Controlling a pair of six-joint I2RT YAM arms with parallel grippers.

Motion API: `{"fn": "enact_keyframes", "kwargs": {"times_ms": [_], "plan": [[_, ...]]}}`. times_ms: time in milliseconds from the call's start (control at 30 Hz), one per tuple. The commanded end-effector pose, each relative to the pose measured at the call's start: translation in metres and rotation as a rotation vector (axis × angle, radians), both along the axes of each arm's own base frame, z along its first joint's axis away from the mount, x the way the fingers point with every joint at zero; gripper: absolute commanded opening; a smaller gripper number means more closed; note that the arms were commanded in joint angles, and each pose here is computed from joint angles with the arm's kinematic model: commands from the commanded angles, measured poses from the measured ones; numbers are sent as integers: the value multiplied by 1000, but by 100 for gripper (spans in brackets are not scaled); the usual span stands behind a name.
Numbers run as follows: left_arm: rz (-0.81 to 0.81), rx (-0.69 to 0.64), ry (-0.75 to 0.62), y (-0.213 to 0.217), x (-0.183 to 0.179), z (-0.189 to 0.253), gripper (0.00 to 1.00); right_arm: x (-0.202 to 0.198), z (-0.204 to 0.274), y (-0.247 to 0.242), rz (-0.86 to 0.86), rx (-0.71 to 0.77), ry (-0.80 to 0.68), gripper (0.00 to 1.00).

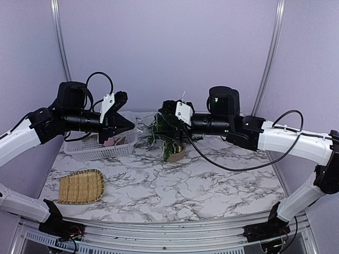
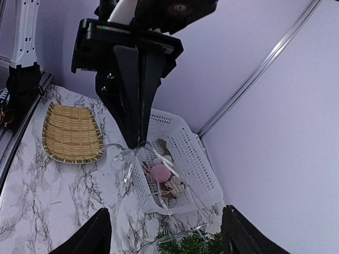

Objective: Decorate the small christmas tree

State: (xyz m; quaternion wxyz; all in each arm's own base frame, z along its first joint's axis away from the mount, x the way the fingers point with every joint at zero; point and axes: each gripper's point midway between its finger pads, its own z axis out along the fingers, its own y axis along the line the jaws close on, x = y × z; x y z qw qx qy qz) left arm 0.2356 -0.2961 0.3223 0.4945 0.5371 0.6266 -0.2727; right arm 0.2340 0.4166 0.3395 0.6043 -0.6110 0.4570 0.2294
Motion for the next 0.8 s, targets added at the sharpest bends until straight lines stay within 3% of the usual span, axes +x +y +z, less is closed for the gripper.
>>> {"fn": "enact_keyframes", "kwargs": {"times_ms": [0,467,567,700,767], "plan": [[-68,34,31,-11,-14,-4,0,-6,29,12,-3,13,-75,65],[-112,40,35,-19,-24,-5,0,3,-16,31,-9,-142,-94,47],[-112,45,37,-19,-23,-7,0,5,-16,34,-14,-144,-105,32],[-81,55,36,-18,-18,-10,0,5,-7,34,-27,-114,-113,0],[-35,53,22,-14,-10,-11,0,4,3,31,-36,-79,-116,0]]}}
